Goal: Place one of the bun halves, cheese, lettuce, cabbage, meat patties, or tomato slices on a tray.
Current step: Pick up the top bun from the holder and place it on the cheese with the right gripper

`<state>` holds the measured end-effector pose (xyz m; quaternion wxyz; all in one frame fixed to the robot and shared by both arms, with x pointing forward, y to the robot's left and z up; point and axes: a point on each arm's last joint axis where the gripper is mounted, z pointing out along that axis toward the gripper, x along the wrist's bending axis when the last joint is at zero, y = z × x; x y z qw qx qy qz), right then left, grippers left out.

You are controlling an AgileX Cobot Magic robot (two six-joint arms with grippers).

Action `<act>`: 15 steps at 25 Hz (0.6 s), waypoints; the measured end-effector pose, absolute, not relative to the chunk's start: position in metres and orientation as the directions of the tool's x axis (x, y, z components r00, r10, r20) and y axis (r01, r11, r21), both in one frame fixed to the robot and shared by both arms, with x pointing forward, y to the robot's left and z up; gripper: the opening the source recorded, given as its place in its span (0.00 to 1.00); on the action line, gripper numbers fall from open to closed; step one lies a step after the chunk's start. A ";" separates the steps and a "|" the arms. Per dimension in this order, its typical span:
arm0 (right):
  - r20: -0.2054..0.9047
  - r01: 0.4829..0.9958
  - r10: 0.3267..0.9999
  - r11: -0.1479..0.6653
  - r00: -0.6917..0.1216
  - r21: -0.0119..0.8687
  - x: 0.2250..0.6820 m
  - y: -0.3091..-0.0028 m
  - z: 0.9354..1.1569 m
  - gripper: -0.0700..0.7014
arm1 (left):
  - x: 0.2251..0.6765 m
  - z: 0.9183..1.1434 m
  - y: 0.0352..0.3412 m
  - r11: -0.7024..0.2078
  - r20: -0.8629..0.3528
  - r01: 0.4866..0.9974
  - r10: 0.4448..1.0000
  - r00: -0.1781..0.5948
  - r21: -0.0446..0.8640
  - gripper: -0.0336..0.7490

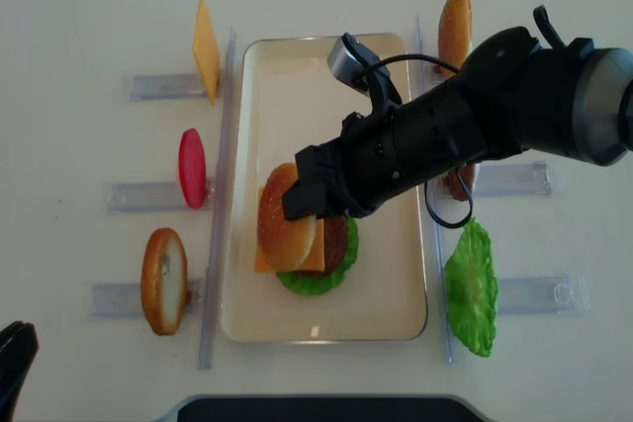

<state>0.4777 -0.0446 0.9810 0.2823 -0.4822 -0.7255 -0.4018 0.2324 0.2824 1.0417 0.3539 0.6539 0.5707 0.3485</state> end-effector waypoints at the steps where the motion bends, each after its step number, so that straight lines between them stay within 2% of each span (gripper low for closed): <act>1: 0.793 0.924 0.474 0.217 -0.382 0.315 0.478 -0.045 0.981 0.36 | 0.232 1.042 0.282 -0.098 0.052 0.500 0.993 0.106 0.861 0.43; 15: 0.766 0.911 0.493 0.236 -0.413 0.339 0.478 -0.046 0.978 0.36 | 0.232 1.042 0.282 -0.098 0.052 0.500 0.993 0.106 0.861 0.43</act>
